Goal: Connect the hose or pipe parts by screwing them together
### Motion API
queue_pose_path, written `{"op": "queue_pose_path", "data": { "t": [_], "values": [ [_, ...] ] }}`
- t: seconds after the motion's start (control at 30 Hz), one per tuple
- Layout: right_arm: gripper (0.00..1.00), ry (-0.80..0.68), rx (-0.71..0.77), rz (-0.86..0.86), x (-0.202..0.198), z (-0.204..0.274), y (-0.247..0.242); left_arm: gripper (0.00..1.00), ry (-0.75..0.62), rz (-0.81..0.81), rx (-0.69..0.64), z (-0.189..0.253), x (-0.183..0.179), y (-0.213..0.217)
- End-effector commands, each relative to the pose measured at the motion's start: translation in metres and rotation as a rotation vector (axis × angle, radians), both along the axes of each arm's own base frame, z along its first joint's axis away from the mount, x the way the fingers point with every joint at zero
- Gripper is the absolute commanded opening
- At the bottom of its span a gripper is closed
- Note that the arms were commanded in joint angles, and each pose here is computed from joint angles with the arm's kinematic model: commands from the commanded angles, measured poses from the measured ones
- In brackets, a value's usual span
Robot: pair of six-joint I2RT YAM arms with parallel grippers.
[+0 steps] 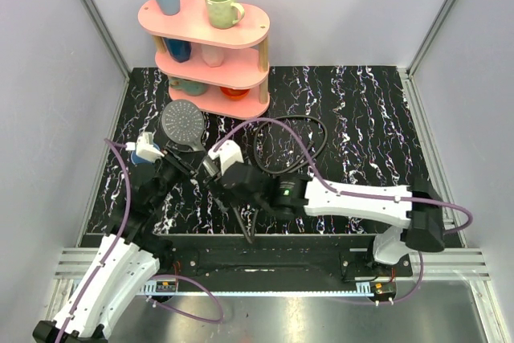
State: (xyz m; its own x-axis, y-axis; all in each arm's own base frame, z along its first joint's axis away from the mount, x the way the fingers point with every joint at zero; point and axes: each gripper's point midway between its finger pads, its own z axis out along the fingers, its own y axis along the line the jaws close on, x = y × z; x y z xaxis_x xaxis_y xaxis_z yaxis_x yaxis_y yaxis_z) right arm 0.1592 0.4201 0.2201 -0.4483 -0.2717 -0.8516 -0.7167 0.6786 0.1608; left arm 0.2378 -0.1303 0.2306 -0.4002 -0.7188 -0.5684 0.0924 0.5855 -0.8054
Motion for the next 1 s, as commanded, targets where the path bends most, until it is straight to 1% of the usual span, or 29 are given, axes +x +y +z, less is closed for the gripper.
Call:
{"op": "queue_pose_path", "data": {
  "t": [0.0, 0.03, 0.1, 0.17, 0.23, 0.3, 0.33, 0.4, 0.43, 0.47, 0.53, 0.57, 0.6, 0.63, 0.67, 0.7, 0.73, 0.77, 0.8, 0.83, 0.87, 0.9, 0.97],
  "values": [
    [0.80, -0.186, -0.224, -0.203, 0.028, -0.008, -0.018, 0.00, -0.091, 0.036, -0.037, 0.041, 0.002, 0.006],
    [0.80, -0.201, -0.295, -0.205, 0.030, -0.024, -0.014, 0.00, -0.085, 0.036, -0.036, 0.041, 0.001, 0.006],
    [0.78, -0.258, -0.389, -0.228, 0.030, -0.031, -0.007, 0.00, -0.077, 0.037, -0.039, 0.041, 0.001, 0.006],
    [0.76, -0.299, -0.421, -0.242, 0.030, -0.030, -0.001, 0.00, -0.060, 0.040, -0.044, 0.038, 0.001, 0.006],
    [0.65, -0.302, -0.419, -0.242, 0.030, -0.034, 0.011, 0.00, -0.048, 0.035, -0.063, 0.037, -0.001, 0.004],
    [0.42, -0.304, -0.414, -0.252, 0.030, -0.037, 0.018, 0.00, -0.050, 0.034, -0.078, 0.037, -0.003, 0.004],
    [0.23, -0.301, -0.406, -0.261, 0.030, -0.037, 0.019, 0.00, -0.049, 0.034, -0.077, 0.036, -0.003, 0.005],
    [0.13, -0.292, -0.387, -0.268, 0.030, -0.036, 0.020, 0.00, -0.068, 0.037, -0.078, 0.038, -0.006, 0.007],
    [0.06, -0.290, -0.374, -0.271, 0.030, -0.034, 0.020, 0.00, -0.071, 0.039, -0.075, 0.036, -0.007, 0.008],
    [0.02, -0.282, -0.374, -0.263, 0.029, -0.039, 0.018, 0.00, -0.069, 0.041, -0.069, 0.032, -0.008, 0.008],
    [0.00, -0.245, -0.308, -0.257, 0.035, -0.029, 0.017, 0.00, -0.082, 0.031, -0.060, 0.026, -0.010, 0.008],
    [0.00, -0.181, -0.304, -0.189, 0.028, -0.045, 0.017, 0.00, -0.092, 0.014, -0.062, 0.025, -0.012, 0.006],
    [0.00, -0.158, -0.194, -0.159, 0.028, -0.025, 0.023, 0.00, -0.131, 0.001, -0.082, 0.032, -0.014, 0.004],
    [0.00, -0.125, -0.141, -0.149, 0.039, -0.021, 0.020, 0.00, -0.128, -0.009, -0.088, 0.022, -0.014, 0.002],
    [0.00, -0.037, -0.120, -0.037, 0.024, -0.042, 0.019, 0.00, -0.154, -0.037, -0.115, 0.026, -0.018, -0.002],
    [0.00, -0.026, 0.038, 0.016, 0.025, -0.011, 0.028, 0.00, -0.195, -0.049, -0.136, 0.033, -0.019, -0.004],
    [0.00, 0.012, 0.103, 0.090, 0.021, -0.008, 0.030, 0.00, -0.181, -0.064, -0.136, 0.021, -0.019, -0.007],
    [0.00, 0.078, 0.188, 0.230, 0.010, -0.011, 0.032, 0.00, -0.222, -0.094, -0.155, 0.028, -0.022, -0.011],
    [0.00, 0.076, 0.274, 0.276, 0.005, 0.008, 0.030, 0.00, -0.277, -0.111, -0.176, 0.038, -0.024, -0.013],
    [0.00, 0.131, 0.299, 0.377, -0.013, 0.001, 0.026, 0.00, -0.282, -0.141, -0.178, 0.031, -0.026, -0.018],
    [0.00, 0.125, 0.359, 0.406, -0.007, 0.013, 0.024, 0.00, -0.304, -0.155, -0.189, 0.034, -0.029, -0.019],
    [0.00, 0.146, 0.399, 0.438, -0.011, 0.021, 0.022, 0.00, -0.347, -0.169, -0.206, 0.037, -0.030, -0.021],
    [0.00, 0.184, 0.443, 0.528, -0.021, 0.021, 0.020, 0.00, -0.380, -0.199, -0.236, 0.041, -0.035, -0.024]
  ]
}}
